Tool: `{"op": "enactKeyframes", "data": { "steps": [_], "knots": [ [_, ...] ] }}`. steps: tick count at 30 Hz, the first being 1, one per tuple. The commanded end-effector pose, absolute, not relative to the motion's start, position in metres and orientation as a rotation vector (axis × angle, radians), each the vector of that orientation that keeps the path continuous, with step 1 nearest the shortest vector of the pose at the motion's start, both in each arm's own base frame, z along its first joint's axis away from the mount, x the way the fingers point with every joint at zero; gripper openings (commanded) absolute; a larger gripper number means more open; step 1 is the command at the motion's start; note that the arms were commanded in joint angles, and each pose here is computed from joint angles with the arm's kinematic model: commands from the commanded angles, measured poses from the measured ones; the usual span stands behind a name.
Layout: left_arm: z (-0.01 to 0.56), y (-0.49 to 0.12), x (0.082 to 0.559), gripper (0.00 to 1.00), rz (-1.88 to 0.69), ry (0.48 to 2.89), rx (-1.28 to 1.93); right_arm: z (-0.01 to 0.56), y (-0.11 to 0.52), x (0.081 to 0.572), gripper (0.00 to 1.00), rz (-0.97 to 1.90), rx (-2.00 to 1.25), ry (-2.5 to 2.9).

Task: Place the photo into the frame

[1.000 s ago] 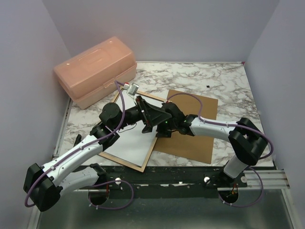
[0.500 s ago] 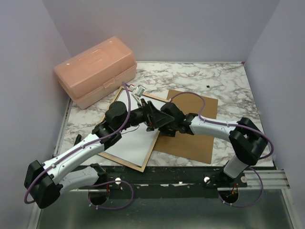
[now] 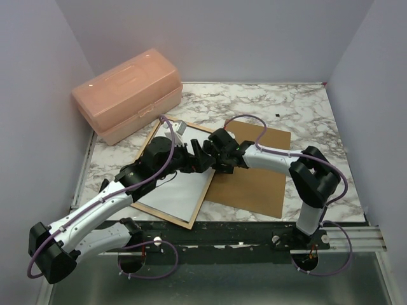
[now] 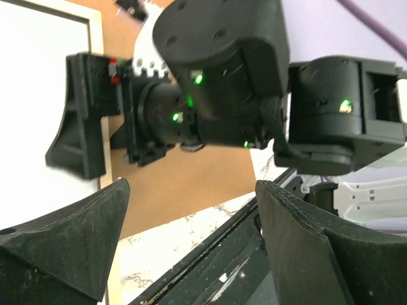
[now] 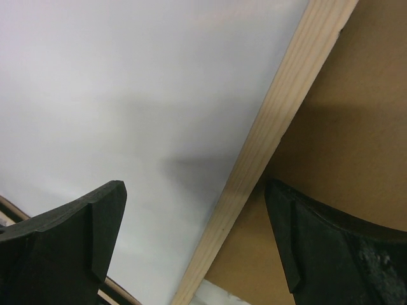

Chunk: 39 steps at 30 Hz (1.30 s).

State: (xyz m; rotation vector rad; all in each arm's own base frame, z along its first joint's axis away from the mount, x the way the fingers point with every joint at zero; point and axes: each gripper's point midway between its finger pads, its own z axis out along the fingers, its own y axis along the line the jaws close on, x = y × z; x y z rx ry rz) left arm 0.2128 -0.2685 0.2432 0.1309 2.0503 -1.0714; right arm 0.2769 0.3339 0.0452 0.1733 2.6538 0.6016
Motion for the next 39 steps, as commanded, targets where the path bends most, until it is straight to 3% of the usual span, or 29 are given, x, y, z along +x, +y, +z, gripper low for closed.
{"op": "enactKeyframes", "data": {
  "steps": [1,7,14,28,39],
  "knots": [
    [0.219,-0.254,0.214,0.82,-0.945,2.120,0.121,0.046,0.325,0.304,0.99,0.559,0.138,2.609],
    [0.205,-0.254,0.215,0.83,-0.911,2.166,0.138,0.070,0.337,0.319,1.00,0.634,0.015,2.548],
    [0.181,-0.271,0.203,0.81,-0.936,2.245,0.235,0.064,0.271,0.310,1.00,0.662,0.219,2.588],
    [0.107,-0.347,0.151,0.55,-0.925,2.496,0.582,0.015,0.166,0.272,1.00,0.494,0.594,2.707],
    [0.060,-0.353,0.190,0.42,-0.504,2.623,0.552,-0.031,0.092,0.266,1.00,0.267,1.004,2.765]
  ]
}}
